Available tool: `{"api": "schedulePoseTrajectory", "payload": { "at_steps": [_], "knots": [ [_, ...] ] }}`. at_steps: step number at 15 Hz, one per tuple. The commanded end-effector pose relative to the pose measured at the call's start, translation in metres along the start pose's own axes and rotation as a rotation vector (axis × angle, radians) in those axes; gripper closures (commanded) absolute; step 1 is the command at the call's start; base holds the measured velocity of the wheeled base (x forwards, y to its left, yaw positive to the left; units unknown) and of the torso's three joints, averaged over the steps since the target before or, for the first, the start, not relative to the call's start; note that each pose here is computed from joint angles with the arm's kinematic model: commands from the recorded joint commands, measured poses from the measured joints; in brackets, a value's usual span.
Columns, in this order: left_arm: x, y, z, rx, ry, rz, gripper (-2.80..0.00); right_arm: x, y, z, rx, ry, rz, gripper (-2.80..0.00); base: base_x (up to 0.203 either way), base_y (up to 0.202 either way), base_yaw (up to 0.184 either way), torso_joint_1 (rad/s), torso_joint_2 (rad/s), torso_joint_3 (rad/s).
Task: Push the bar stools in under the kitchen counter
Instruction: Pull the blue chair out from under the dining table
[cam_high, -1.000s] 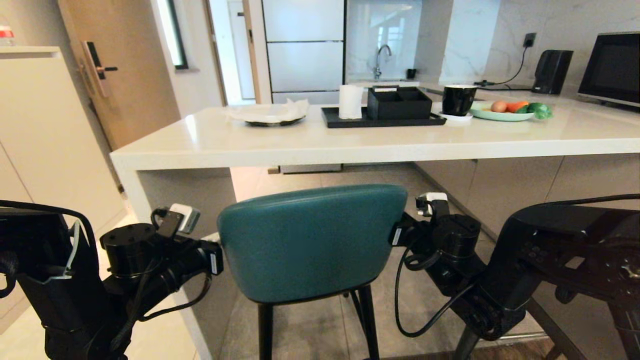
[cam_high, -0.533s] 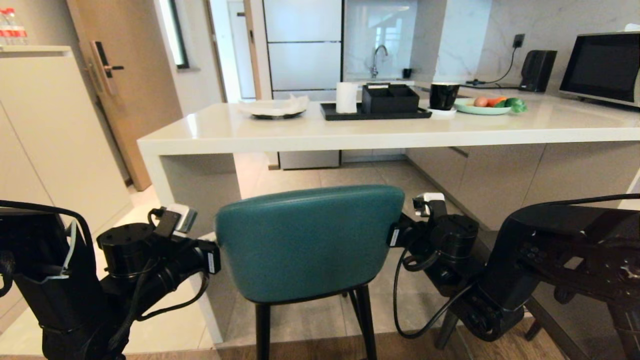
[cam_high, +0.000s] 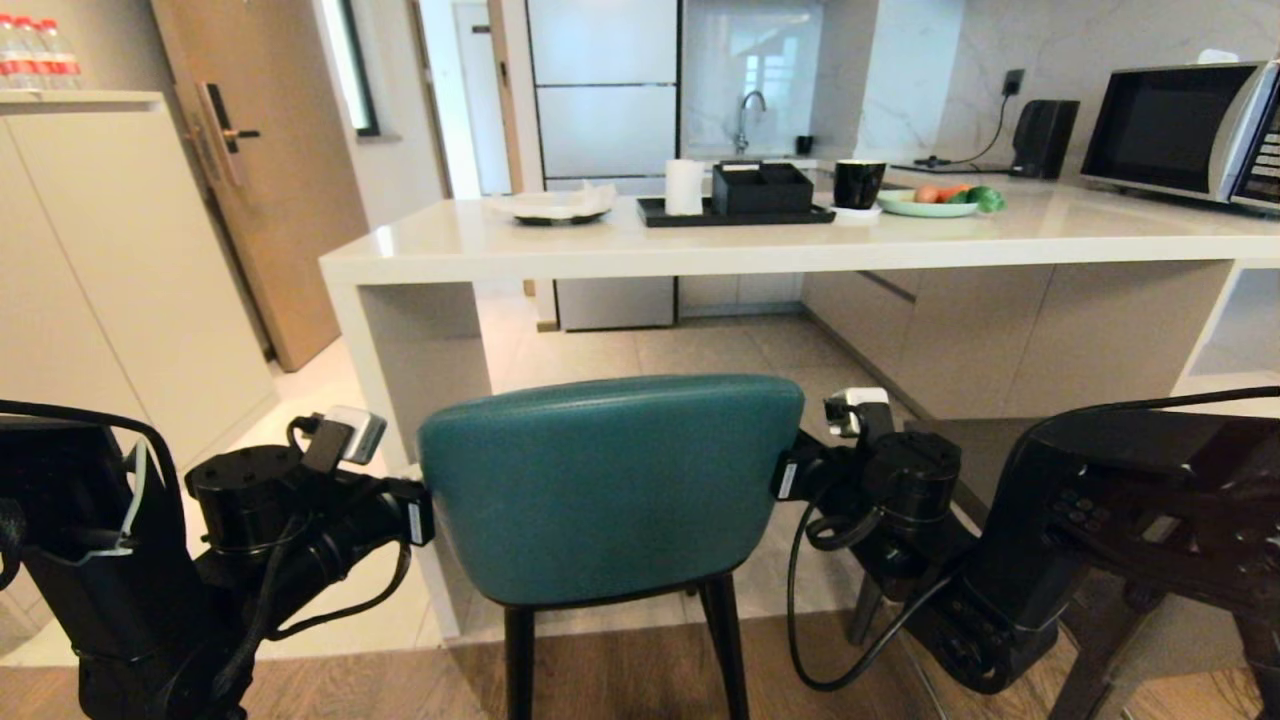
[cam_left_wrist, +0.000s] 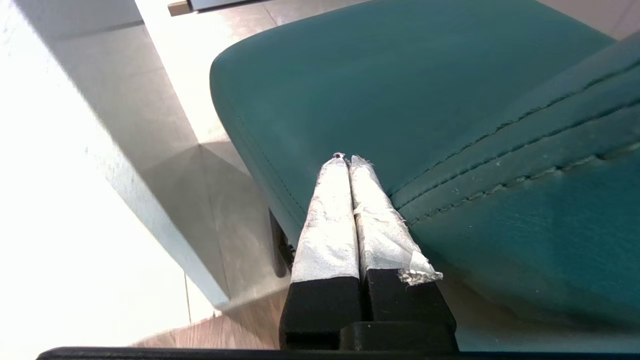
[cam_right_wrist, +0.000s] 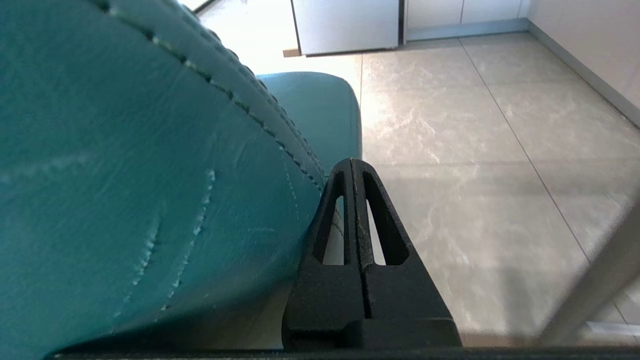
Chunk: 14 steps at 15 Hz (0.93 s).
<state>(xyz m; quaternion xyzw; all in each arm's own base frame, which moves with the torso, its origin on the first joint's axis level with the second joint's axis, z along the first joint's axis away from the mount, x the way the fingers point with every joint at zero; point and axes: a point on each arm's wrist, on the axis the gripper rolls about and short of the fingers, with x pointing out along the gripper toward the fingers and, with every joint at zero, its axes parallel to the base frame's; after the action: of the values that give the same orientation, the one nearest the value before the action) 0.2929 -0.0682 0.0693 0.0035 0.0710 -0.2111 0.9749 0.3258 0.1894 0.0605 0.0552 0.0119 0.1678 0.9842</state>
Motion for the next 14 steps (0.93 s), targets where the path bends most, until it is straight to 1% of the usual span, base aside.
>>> {"api": "schedulePoseTrajectory", "payload": {
  "at_steps": [1, 8, 9, 10, 11, 14],
  "knots": [
    [-0.001, 0.000, 0.002, 0.003, -0.014, -0.002, 0.00, -0.005, 0.003, 0.010, 0.008, -0.031, 0.011, 0.00, -0.197, 0.000, 0.000, 0.005, 0.01, 0.002],
    [-0.004, 0.000, 0.003, 0.005, -0.014, 0.003, 0.00, -0.006, 0.002, 0.011, 0.008, -0.028, 0.010, 0.00, -0.197, 0.000, -0.003, 0.000, 0.00, 0.002],
    [-0.003, 0.000, 0.004, 0.006, -0.018, 0.021, 0.00, -0.007, 0.002, 0.010, 0.006, -0.025, 0.010, 0.00, -0.187, 0.000, -0.005, 0.001, 0.00, 0.002],
    [-0.003, -0.001, 0.005, 0.007, -0.021, 0.044, 0.00, -0.009, 0.001, 0.008, 0.004, -0.014, 0.009, 0.00, -0.118, 0.000, -0.003, -0.002, 0.00, 0.007],
    [-0.004, -0.001, 0.006, 0.007, -0.023, 0.055, 0.00, -0.011, 0.001, 0.008, 0.002, -0.007, 0.008, 0.00, 0.000, 0.000, 0.000, 0.000, 0.00, 0.000],
    [-0.012, -0.003, 0.006, 0.005, -0.012, 0.057, 0.00, -0.022, 0.005, 0.007, -0.003, 0.017, 0.023, 0.00, 0.000, 0.000, 0.000, 0.000, 0.00, 0.000]
  ]
}}
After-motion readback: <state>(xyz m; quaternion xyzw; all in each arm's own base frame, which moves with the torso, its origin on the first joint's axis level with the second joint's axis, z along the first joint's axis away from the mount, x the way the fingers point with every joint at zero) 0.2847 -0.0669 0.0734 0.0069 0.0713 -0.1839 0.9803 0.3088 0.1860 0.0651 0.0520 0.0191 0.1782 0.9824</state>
